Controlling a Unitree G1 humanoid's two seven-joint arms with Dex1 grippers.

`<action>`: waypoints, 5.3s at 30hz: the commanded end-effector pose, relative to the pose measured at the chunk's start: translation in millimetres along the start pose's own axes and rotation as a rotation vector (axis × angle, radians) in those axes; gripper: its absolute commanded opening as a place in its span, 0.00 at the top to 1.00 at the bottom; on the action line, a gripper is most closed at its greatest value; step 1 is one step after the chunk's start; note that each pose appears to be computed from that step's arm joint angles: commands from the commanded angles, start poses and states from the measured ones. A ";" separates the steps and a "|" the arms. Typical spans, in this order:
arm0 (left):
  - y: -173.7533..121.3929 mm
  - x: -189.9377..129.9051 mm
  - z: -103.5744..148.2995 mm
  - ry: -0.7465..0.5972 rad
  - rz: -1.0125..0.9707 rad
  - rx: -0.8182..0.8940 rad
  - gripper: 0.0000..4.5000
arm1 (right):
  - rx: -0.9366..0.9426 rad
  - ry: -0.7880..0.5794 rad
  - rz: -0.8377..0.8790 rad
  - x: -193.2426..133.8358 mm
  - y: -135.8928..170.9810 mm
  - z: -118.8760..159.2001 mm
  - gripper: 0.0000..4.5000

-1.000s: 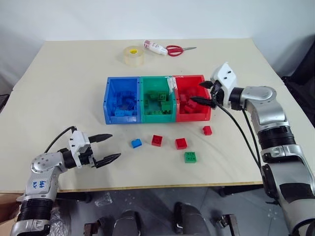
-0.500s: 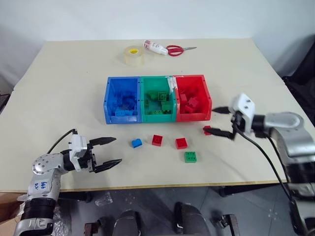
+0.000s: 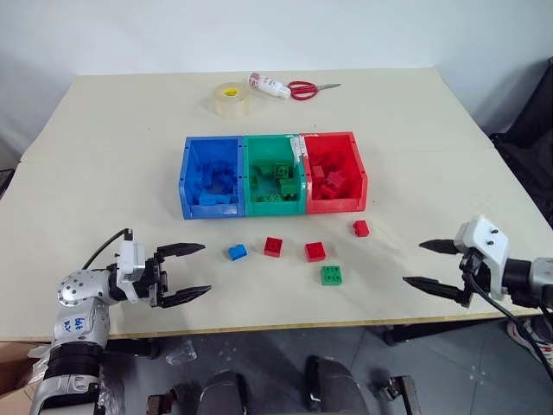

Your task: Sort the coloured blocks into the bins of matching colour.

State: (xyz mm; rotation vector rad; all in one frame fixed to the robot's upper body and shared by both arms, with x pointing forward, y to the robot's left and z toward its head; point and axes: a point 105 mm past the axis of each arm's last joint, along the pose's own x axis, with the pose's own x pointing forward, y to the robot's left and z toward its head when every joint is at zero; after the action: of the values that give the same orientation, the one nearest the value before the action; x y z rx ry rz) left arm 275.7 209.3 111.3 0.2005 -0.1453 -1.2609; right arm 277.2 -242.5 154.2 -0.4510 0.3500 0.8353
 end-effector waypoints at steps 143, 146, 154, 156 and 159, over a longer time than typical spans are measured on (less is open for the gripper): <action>-11.3 8.0 20.9 -0.134 0.000 0.078 0.00 | -0.311 -0.484 0.216 158.0 6.2 190.0 0.01; -12.2 6.6 19.4 -0.126 -0.025 0.073 0.00 | -0.318 -0.466 0.306 128.9 18.3 159.9 0.01; -6.3 7.3 22.2 -0.173 -0.048 0.063 0.00 | -0.147 -0.331 0.305 45.6 23.6 78.2 0.01; -6.3 6.6 21.1 -0.168 -0.056 0.058 0.00 | -0.111 -0.274 0.244 28.3 18.1 60.2 0.01; -3.8 7.1 20.6 -0.165 -0.066 0.054 0.00 | -0.068 -0.190 0.143 5.9 10.0 35.6 0.01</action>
State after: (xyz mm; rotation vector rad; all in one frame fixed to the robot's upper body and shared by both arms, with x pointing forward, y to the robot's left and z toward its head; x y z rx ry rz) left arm 272.8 197.2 126.3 0.1340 -0.2990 -1.3060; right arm 280.8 -210.7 162.5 -0.3767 0.2327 1.0510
